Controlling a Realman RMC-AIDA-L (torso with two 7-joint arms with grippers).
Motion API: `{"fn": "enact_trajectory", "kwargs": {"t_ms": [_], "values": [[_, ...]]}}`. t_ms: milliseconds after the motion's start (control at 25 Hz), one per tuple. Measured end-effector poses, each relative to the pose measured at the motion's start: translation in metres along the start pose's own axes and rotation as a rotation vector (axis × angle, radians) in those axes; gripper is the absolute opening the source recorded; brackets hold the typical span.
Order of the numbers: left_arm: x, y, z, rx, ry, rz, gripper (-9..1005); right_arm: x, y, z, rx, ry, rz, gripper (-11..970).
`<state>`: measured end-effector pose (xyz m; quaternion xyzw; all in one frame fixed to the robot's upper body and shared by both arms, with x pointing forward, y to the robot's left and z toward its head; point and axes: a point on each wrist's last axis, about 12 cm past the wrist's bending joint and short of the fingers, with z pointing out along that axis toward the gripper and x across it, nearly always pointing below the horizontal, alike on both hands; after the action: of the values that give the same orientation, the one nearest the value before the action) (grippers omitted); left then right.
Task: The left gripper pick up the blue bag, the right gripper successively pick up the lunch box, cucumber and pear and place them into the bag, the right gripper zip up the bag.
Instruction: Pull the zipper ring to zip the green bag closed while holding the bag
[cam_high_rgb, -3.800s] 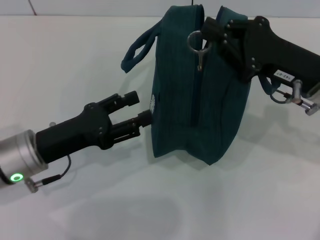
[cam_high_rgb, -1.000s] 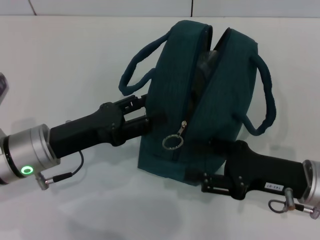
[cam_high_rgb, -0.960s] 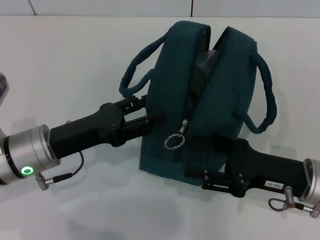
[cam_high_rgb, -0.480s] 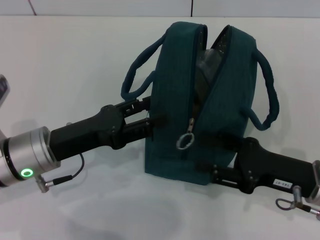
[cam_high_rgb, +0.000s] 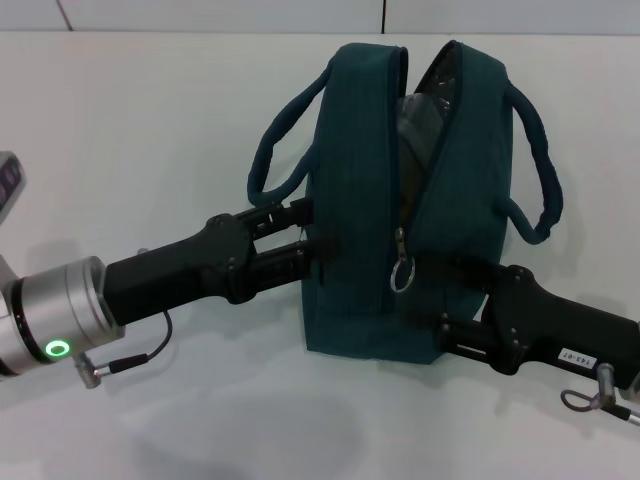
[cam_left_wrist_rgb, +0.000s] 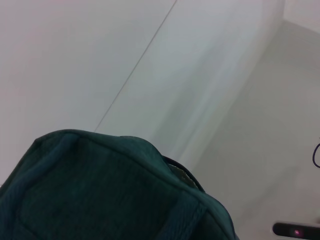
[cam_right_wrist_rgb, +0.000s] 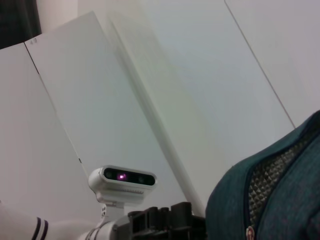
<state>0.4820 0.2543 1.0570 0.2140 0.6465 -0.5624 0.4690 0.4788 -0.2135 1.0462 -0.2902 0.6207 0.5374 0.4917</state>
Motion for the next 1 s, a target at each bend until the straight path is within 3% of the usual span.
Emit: {"fn": "enact_trajectory", "kwargs": {"t_ms": [440,1000], "values": [[0.001,0.000,-0.001,-0.004,0.000,0.001,732,0.007,0.009,-0.012,0.013,-0.042,0.039,710],[0.001,0.001,-0.001,-0.009,0.002,0.005,732,0.002,0.003,0.006,-0.022,0.000,0.016,710]]}}
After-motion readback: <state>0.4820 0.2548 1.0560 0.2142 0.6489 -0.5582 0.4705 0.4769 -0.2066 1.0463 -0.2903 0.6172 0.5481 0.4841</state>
